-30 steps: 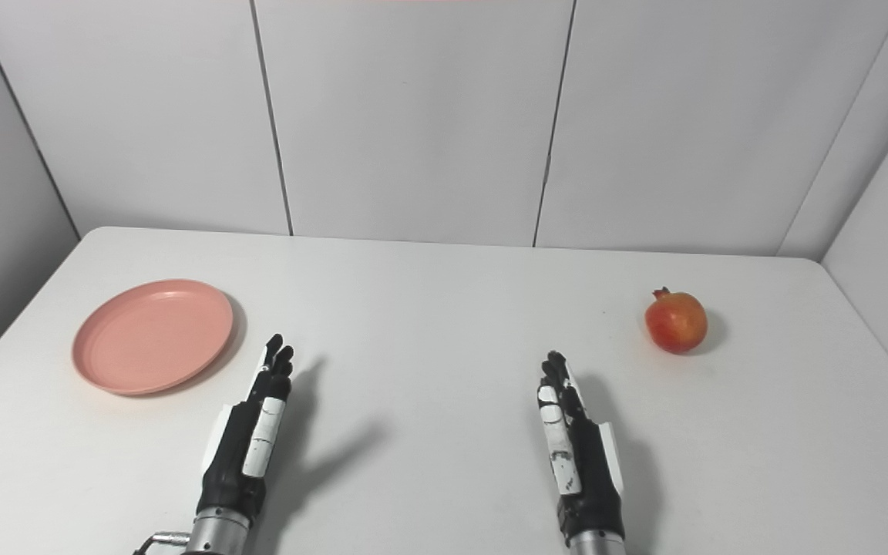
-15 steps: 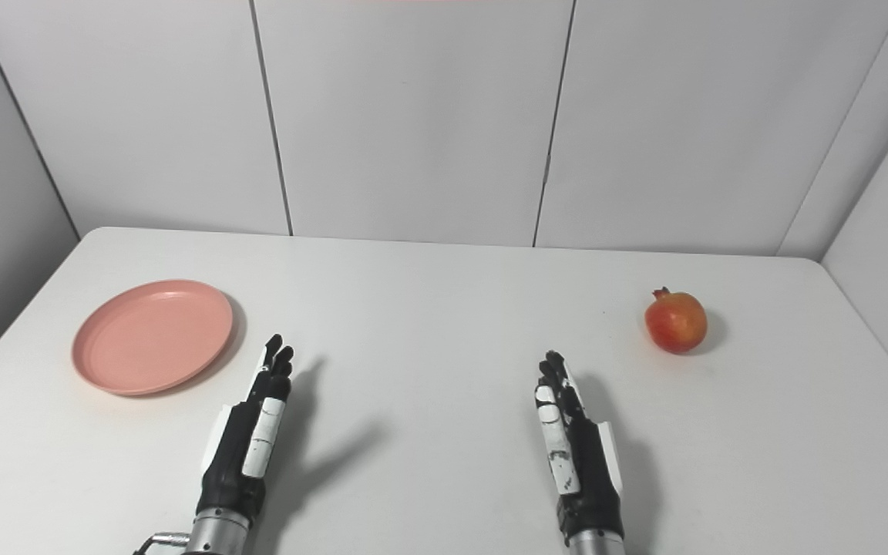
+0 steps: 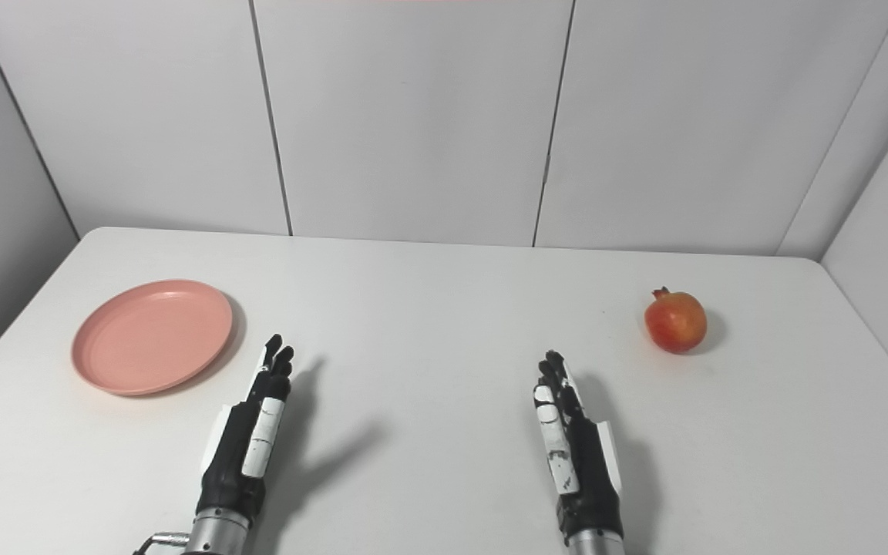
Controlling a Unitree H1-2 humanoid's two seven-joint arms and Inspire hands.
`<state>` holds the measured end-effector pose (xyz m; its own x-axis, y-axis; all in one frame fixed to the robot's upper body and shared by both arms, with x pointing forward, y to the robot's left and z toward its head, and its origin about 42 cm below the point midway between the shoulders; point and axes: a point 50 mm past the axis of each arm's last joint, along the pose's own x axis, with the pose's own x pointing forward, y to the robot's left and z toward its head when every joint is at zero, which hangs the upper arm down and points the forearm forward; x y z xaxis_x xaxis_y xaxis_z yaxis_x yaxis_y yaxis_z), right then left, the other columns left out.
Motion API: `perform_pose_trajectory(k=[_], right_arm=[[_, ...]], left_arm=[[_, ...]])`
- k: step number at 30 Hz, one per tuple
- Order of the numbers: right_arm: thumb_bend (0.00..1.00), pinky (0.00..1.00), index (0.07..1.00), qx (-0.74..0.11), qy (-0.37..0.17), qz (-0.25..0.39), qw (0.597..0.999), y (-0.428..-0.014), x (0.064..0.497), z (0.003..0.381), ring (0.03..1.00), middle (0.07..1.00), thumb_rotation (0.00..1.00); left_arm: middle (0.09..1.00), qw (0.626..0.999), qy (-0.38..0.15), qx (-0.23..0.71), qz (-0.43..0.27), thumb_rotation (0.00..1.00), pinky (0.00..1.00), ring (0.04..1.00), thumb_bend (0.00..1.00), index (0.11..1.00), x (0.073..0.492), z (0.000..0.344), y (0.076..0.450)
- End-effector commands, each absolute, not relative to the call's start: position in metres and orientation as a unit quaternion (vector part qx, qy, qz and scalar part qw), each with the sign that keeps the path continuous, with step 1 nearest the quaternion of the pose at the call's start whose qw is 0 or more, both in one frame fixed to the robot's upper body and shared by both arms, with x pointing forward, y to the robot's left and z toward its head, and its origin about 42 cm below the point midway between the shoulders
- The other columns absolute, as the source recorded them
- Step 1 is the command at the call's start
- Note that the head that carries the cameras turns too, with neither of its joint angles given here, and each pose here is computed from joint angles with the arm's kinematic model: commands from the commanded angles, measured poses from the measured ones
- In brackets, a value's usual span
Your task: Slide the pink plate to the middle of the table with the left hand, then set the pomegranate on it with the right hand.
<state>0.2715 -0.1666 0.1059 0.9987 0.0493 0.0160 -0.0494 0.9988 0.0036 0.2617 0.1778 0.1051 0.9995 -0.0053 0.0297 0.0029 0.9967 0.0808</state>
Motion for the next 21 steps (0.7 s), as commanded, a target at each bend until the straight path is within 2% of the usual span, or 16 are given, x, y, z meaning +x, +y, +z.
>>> perform_pose_trajectory(k=[1,8,21], right_arm=[[0.64,0.96,0.951,0.0,0.023,0.022,0.999,-0.171,0.265,0.086,0.953,0.943,0.96],[0.65,0.97,0.963,-0.004,0.027,0.026,0.999,-0.183,0.265,0.08,0.961,0.951,0.97],[0.68,0.98,0.978,0.003,0.027,0.028,0.999,-0.206,0.268,0.063,0.957,0.96,0.97]], left_arm=[[0.984,0.999,0.002,0.055,0.003,1.0,1.0,1.0,0.77,1.0,0.25,0.095,0.188],[0.988,0.998,0.009,0.057,0.001,1.0,1.0,1.0,0.8,1.0,0.251,0.09,0.177],[0.984,0.998,0.011,0.063,0.004,1.0,1.0,0.989,0.75,1.0,0.254,0.079,0.153]])
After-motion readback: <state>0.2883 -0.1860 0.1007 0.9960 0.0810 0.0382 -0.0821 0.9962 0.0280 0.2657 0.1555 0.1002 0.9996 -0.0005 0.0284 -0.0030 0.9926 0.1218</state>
